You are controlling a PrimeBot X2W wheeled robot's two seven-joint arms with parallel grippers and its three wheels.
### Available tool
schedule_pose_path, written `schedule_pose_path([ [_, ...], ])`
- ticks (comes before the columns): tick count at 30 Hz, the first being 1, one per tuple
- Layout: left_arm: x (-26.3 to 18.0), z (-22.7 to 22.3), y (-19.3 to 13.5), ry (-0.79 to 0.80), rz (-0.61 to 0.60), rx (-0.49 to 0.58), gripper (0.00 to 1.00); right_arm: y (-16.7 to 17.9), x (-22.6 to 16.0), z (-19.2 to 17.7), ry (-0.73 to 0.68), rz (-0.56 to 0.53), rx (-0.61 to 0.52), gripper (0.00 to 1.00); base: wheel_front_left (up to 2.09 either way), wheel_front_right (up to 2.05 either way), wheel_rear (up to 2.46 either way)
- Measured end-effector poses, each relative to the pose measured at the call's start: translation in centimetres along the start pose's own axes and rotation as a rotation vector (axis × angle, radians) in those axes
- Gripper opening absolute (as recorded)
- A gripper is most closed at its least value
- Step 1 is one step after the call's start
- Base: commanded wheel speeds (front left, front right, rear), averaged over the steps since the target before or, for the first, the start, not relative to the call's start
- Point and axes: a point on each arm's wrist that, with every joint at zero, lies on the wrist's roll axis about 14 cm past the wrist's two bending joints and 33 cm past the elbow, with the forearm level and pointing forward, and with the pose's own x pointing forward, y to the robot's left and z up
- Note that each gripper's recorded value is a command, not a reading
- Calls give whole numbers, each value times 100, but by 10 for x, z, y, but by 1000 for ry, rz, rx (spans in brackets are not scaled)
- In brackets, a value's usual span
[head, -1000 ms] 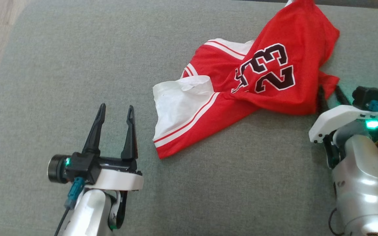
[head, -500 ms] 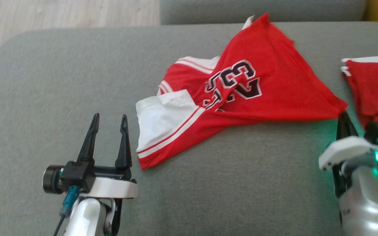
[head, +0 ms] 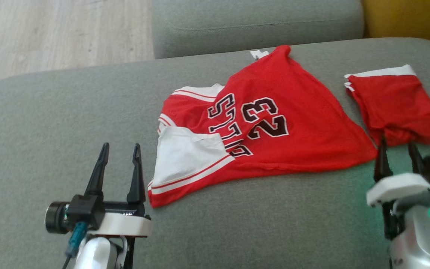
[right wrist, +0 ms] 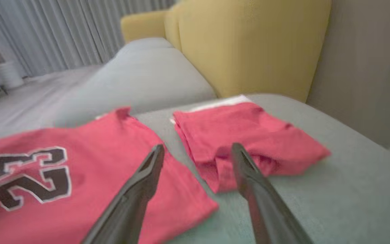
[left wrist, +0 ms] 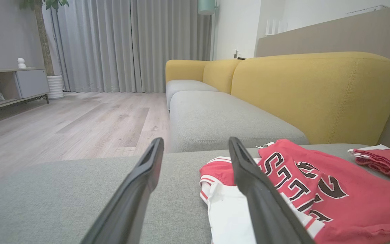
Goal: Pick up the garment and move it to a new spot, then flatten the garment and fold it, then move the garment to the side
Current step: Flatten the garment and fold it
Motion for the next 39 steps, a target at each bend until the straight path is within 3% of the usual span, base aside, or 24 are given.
schedule_pose_path([
  [5, 6, -1, -9, 2, -31, -6, 100, 17, -10, 42, -159, 66, 43, 100, 0, 0, 0],
  [11, 13, -16, -22, 44, -75, -15, 100, 13, -46, 16, -122, 66, 84, 100, 0, 0, 0],
  [19, 24, -48, -52, 152, -223, 14, 100, 7, -54, 20, -142, 51, 95, 100, 0, 0, 0],
  [23, 31, -70, -73, 291, -362, 95, 100, 5, -53, 20, -141, 41, 96, 100, 0, 0, 0],
  [24, 36, -79, -75, 372, -423, 178, 100, 5, -52, 18, -134, 40, 98, 100, 0, 0, 0],
  [30, 60, -69, -89, 479, -602, 344, 100, 11, -48, 14, -119, 57, 102, 100, 0, 0, 0],
  [39, 57, -83, -82, 727, -780, 543, 100, 5, -51, 13, -115, 34, 136, 100, 0, 0, 0],
])
